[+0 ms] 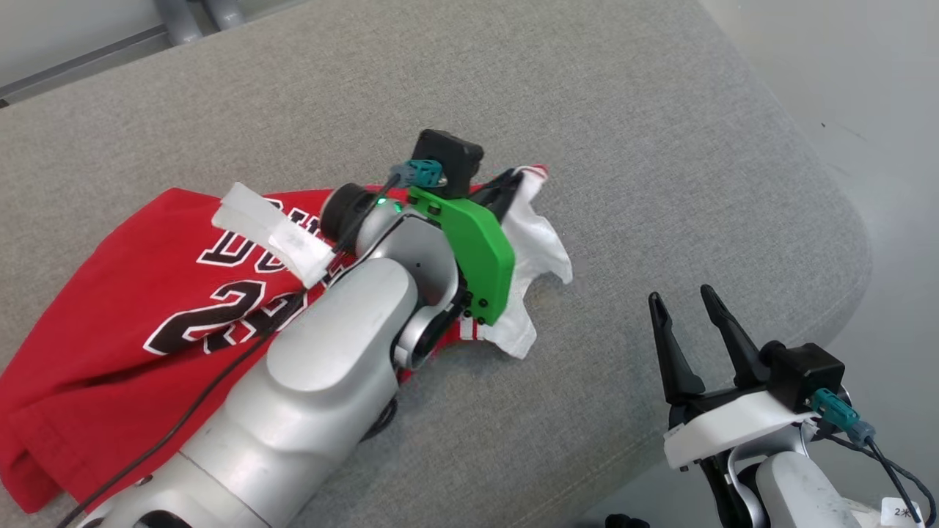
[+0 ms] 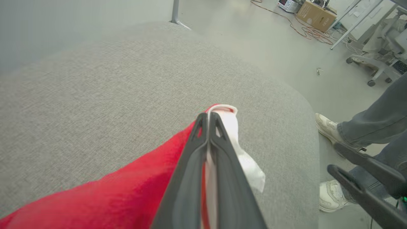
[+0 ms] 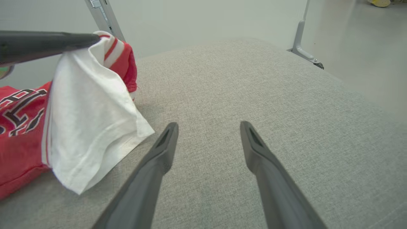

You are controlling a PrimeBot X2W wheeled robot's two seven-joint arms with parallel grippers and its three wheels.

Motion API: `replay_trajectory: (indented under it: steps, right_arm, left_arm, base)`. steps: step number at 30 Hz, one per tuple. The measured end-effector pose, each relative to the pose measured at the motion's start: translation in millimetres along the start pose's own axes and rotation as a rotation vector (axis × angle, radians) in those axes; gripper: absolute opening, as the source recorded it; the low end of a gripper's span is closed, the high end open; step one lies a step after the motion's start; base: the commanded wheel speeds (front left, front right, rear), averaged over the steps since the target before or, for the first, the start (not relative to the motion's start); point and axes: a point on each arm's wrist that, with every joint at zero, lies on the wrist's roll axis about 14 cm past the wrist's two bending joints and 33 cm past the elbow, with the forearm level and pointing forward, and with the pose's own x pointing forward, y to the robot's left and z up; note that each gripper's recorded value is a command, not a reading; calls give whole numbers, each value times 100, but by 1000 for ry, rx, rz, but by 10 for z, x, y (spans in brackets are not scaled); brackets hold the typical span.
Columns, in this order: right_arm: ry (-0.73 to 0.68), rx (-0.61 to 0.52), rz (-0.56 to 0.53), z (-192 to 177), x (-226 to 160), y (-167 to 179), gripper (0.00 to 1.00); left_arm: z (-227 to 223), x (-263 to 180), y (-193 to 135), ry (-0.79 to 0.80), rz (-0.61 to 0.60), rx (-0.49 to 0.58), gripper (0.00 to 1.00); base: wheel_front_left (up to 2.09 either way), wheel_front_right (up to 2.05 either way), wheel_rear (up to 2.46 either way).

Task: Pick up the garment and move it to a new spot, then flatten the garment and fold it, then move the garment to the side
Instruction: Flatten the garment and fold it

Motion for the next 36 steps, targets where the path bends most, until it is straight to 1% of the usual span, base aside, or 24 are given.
replay_trajectory:
  steps: [1, 2, 3, 4, 5, 9, 12, 15, 19, 22, 25, 28, 36]
  right_arm:
    - [4, -2, -4, -11, 0, -12, 100]
    - [9, -4, -8, -24, 1, -23, 100]
    - [14, -5, -9, -37, 5, -25, 100]
    - [17, -6, -8, -49, 11, -20, 100]
    - [21, -6, -5, -62, 18, -11, 100]
    - [27, -3, 21, -89, 72, 75, 100]
    - [22, -10, 41, -81, 128, 131, 100]
    - [3, -29, 67, -31, 191, 199, 100]
    - [-36, -77, 113, 77, 262, 327, 100]
    - [-73, -126, 142, 183, 312, 404, 100]
    - [-112, -176, 165, 294, 352, 471, 100]
    - [-139, -216, 187, 363, 361, 537, 100]
    - [-141, -258, 245, 323, 265, 699, 100]
  left_arm:
    - [-74, -1, 109, 19, 23, 5, 27]
    - [-141, -5, 193, 34, 39, 15, 35]
    - [-209, -14, 272, 48, 54, 32, 45]
    - [-258, -25, 333, 57, 63, 53, 77]
    - [-291, -34, 384, 60, 76, 69, 100]
    - [-289, -74, 530, 43, 115, 95, 100]
    - [-193, -94, 555, 15, 127, 127, 100]
    - [-77, -148, 544, -23, 131, 113, 100]
    - [132, -331, 641, -102, 183, 117, 100]
    - [172, -589, 804, -157, 255, 132, 100]
    - [116, -930, 1012, -189, 353, 163, 100]
    - [27, -1282, 1140, -214, 444, 176, 100]
    - [-310, -2240, 1224, -235, 681, 197, 100]
  base:
    - [0, 0, 0]
    - [0, 0, 0]
    - [0, 0, 0]
    - [0, 0, 0]
    - [0, 0, 0]
    - [0, 0, 0]
    - [0, 0, 0]
    - [0, 0, 0]
    - [0, 0, 0]
    - [0, 0, 0]
    - [0, 0, 0]
    - [0, 0, 0]
    - [0, 0, 0]
